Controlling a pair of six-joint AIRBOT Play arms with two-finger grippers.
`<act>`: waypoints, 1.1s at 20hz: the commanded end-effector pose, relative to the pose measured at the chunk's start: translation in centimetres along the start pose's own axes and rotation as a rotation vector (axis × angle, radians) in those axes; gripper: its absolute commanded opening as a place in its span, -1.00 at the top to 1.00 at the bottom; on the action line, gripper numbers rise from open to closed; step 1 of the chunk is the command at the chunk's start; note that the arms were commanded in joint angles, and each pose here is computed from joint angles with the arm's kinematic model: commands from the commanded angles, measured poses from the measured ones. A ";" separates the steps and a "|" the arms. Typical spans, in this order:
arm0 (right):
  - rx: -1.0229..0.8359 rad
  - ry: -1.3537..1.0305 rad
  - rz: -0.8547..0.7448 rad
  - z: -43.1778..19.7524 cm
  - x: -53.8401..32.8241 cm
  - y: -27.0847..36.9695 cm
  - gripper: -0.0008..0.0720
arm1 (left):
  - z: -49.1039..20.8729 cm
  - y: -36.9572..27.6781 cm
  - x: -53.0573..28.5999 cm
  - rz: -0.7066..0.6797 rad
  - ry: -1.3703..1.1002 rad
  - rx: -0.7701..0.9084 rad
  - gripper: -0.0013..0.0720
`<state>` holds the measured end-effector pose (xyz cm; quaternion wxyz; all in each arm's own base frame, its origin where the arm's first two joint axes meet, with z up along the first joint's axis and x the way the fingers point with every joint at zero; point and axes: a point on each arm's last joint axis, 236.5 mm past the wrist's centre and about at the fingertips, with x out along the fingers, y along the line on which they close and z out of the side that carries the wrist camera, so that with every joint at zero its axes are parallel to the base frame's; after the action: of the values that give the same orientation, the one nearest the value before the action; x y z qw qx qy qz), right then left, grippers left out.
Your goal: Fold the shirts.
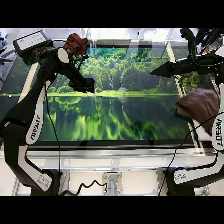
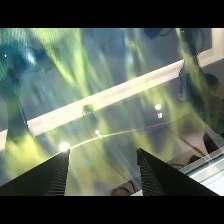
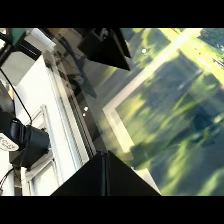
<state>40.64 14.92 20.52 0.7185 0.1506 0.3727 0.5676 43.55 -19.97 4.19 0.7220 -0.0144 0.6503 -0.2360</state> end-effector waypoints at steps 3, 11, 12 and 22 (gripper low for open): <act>0.014 0.073 -0.041 -1.4 1.0 -0.7 0.87 | 0.1 0.0 0.0 -0.001 -0.004 -0.001 -0.40; 0.177 0.419 -0.282 -10.2 2.7 -6.3 0.87 | 0.1 0.0 0.0 0.000 -0.003 -0.001 -0.40; 0.196 0.435 -0.286 -11.0 2.9 -6.7 0.87 | 0.1 0.0 0.0 0.000 -0.004 -0.001 -0.40; 0.423 0.524 -0.370 -17.7 3.5 -10.0 0.87 | 0.2 0.0 0.0 0.000 -0.008 -0.001 -0.40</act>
<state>36.01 12.22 2.76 0.6487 0.0705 0.6493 0.3906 43.69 -20.03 4.21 0.7240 -0.0155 0.6480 -0.2360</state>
